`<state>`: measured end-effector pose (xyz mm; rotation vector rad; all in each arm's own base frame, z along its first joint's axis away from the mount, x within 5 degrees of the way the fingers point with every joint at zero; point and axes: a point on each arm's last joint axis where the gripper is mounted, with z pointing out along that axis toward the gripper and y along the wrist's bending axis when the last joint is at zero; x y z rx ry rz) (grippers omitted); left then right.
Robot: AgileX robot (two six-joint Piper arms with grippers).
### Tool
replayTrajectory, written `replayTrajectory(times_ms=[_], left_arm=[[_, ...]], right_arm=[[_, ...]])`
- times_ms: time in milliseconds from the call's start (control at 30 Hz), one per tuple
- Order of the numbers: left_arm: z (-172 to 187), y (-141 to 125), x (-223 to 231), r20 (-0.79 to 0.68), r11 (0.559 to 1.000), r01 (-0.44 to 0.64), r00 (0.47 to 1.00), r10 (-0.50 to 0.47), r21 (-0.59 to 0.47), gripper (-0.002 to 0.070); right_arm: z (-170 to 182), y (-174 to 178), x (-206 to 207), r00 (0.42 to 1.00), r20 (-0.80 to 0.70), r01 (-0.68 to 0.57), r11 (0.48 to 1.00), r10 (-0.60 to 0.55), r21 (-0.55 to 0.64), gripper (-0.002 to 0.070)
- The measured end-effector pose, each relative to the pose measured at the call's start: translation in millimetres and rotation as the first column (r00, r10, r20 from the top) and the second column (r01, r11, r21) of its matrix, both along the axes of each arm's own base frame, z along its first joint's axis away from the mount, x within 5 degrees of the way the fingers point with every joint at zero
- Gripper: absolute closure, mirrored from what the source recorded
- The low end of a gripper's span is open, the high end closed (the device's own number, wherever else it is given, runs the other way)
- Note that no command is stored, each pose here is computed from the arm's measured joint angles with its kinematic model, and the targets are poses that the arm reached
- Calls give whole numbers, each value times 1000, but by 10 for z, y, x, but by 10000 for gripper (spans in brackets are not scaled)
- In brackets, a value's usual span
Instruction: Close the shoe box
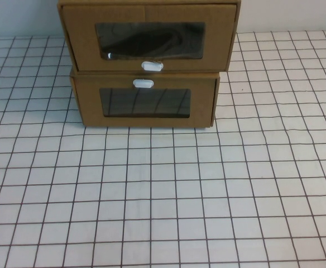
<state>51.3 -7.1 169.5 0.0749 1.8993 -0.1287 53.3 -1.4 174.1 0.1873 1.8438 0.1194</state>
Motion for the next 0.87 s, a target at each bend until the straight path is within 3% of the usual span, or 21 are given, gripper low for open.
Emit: replayTrajectory(times_ms=[233,467,733,867], left_arm=[[0,0,0,0,1000,0,1000,0,0,677],[0,0,0,0,1000,0,1000,0,0,677],[0,0,0,0,1000,0,1000,0,0,677],[0,0,0,0,1000,0,1000,0,0,677]], right_arm=[[2,53,0,1000,1,-12,986,12,167,689],[3,59,0,1000,1,-13,982,13,187,689],[1,46,0,997,-2,-80,992,81,-100,689],[1,44,0,995,-6,-99,980,99,-171,690]])
